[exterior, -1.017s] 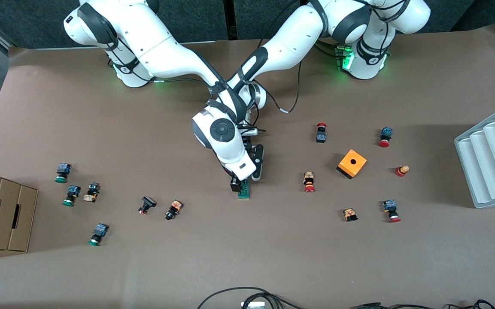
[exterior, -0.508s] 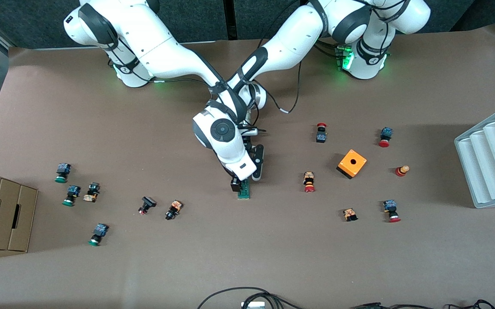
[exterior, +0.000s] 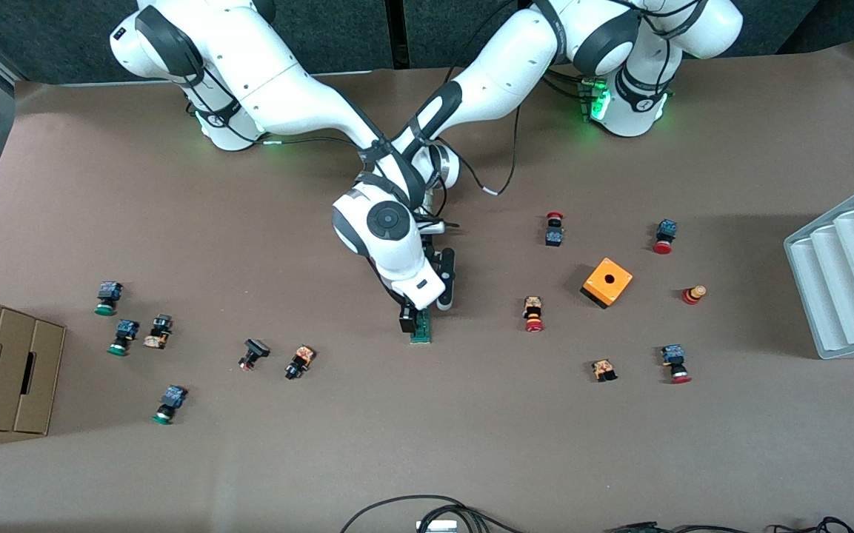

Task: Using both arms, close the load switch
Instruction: 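Push the white handle down toward the switch clips with the right gripper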

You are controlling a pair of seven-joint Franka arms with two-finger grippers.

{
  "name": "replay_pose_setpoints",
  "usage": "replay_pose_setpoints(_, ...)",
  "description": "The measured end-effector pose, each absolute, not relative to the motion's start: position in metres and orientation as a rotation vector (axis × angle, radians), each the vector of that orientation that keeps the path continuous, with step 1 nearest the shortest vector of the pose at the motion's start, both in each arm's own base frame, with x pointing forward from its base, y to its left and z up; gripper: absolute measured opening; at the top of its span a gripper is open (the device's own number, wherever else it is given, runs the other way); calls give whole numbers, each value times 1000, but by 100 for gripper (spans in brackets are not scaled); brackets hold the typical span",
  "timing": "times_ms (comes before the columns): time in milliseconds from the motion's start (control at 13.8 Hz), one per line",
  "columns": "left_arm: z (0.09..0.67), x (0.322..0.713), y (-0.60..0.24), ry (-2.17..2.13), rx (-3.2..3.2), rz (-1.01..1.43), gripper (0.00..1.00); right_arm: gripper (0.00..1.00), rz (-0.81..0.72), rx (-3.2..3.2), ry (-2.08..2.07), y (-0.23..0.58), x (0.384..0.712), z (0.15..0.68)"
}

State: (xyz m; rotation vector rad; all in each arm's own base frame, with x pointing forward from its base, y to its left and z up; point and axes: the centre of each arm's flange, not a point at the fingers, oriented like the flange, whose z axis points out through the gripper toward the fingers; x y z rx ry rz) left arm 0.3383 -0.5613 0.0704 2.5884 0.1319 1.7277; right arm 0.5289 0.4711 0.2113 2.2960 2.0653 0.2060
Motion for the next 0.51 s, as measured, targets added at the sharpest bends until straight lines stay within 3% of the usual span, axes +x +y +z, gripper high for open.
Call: replay_pose_setpoints(508,70,338,-561,132,2588,1728,48,100,226,2292,2068,473,528,208)
